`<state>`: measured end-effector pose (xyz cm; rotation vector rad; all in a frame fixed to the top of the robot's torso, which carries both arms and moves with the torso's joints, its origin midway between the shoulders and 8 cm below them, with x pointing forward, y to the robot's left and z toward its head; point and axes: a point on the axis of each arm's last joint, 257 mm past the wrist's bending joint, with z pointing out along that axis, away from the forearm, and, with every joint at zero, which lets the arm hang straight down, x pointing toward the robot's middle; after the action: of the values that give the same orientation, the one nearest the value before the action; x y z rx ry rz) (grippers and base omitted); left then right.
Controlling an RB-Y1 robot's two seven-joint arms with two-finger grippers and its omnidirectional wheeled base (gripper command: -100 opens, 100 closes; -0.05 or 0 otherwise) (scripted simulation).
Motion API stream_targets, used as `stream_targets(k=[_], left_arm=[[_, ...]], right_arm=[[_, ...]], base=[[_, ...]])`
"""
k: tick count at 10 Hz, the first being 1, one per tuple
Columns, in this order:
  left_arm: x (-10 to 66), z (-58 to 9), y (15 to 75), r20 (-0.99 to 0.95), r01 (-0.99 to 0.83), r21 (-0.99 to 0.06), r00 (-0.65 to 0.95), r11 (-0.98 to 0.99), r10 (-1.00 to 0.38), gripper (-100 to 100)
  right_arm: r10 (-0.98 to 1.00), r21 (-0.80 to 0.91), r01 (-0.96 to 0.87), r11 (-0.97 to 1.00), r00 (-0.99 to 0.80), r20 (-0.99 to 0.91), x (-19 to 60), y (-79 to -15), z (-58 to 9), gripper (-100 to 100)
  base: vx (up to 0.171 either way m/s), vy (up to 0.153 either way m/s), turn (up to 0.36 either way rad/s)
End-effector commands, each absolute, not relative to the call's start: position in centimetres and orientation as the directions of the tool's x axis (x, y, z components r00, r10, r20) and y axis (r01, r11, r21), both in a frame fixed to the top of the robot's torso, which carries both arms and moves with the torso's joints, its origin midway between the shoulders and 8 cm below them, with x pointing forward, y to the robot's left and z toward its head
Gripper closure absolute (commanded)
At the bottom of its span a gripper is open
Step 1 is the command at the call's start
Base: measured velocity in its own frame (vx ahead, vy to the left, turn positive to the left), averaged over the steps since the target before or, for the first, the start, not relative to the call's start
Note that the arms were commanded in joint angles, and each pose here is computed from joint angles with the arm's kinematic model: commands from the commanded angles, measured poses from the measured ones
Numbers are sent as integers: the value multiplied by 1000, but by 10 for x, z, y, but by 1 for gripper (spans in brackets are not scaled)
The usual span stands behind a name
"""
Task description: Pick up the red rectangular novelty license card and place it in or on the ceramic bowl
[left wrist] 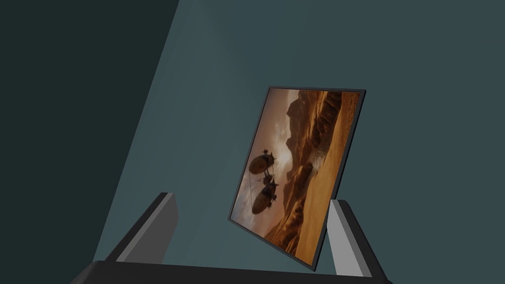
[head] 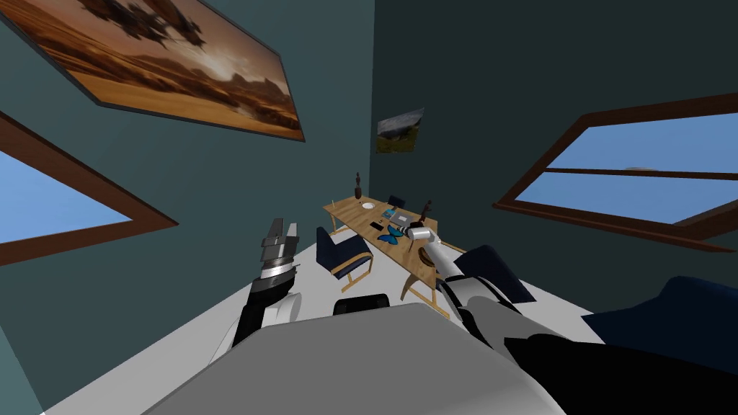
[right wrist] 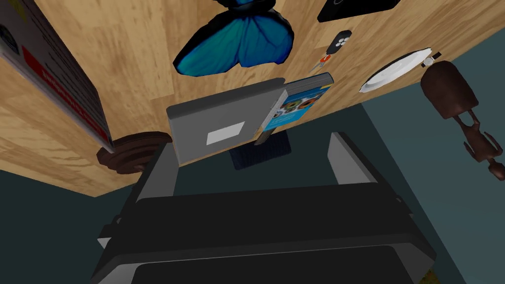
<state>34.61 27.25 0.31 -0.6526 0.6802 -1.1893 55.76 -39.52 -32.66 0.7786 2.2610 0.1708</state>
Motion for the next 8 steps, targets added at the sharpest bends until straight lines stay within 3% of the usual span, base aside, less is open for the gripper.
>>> stream_targets(k=[1,8], left_arm=[[346,3,272,-128,600,-762,228,243,-965,0],[346,3,272,-128,600,-762,228,243,-965,0]], right_arm=[[577,299,507,808,-580,-575,554,-408,-329,-100],[617,181,610,772,-649,-445,519,-456,-356,-100]], base=[[34,-7,104],[44,-11,54]])
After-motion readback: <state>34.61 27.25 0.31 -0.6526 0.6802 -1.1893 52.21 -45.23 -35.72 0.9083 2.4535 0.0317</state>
